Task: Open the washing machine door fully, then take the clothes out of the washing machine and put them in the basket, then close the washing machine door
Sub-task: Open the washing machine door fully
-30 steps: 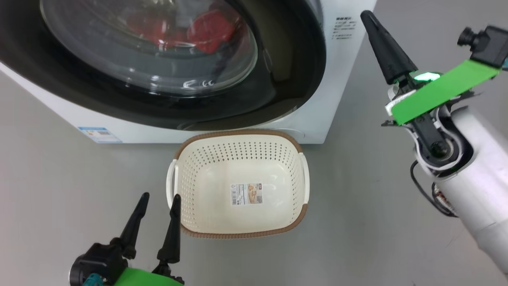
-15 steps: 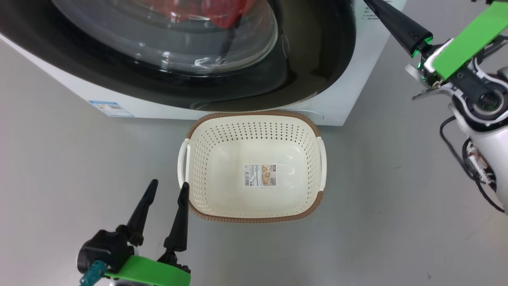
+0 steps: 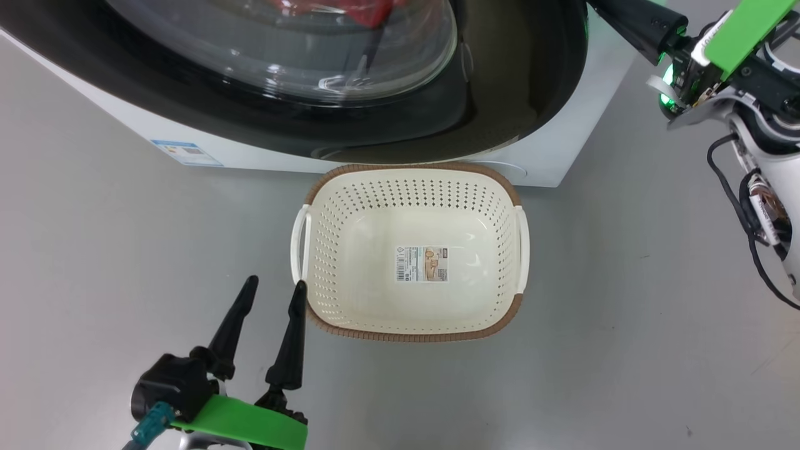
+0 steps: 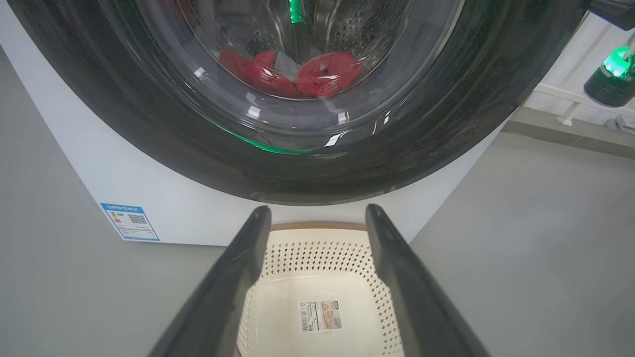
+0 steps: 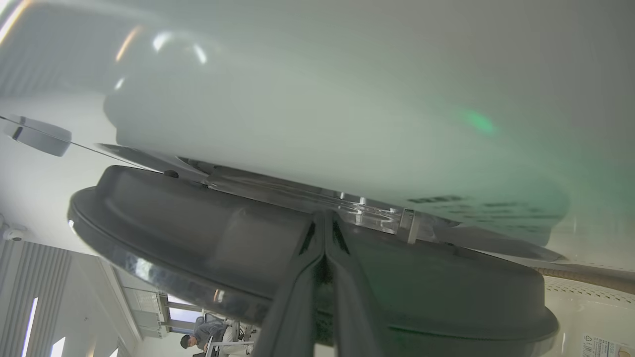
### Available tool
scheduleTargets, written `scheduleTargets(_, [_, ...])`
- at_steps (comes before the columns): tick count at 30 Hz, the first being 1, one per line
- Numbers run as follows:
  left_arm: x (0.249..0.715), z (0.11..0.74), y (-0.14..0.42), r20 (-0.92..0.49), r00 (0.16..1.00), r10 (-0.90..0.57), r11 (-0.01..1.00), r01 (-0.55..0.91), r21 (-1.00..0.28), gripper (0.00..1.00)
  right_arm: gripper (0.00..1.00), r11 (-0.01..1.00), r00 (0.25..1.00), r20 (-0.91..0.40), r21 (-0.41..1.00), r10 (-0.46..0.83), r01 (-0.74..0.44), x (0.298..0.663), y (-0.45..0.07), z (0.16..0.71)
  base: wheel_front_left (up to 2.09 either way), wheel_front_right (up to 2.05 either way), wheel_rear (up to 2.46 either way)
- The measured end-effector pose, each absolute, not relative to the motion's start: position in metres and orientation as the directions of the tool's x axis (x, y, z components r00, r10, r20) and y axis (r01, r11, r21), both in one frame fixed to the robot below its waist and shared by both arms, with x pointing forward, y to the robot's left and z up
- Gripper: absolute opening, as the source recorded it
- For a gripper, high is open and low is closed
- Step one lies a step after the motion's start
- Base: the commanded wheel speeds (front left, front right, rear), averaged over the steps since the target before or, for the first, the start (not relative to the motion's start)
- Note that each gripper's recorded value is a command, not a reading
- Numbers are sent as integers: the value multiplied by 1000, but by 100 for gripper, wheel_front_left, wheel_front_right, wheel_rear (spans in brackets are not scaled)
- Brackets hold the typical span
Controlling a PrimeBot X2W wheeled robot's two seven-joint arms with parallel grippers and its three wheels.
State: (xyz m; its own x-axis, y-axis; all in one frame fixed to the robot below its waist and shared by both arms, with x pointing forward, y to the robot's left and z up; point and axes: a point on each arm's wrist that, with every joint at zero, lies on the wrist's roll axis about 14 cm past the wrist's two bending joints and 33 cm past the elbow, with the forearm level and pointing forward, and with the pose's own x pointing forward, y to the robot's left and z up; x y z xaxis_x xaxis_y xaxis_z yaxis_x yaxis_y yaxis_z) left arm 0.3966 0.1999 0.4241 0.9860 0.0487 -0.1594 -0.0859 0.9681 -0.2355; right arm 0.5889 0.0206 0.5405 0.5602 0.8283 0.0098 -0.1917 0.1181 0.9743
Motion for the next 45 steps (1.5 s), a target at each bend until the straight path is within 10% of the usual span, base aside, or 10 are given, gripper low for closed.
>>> scheduleTargets(45, [370,459,192,-68,997,34,966,-51,-254,100,0,79,388,14,972,922,-222,468,47,555,0,0,0])
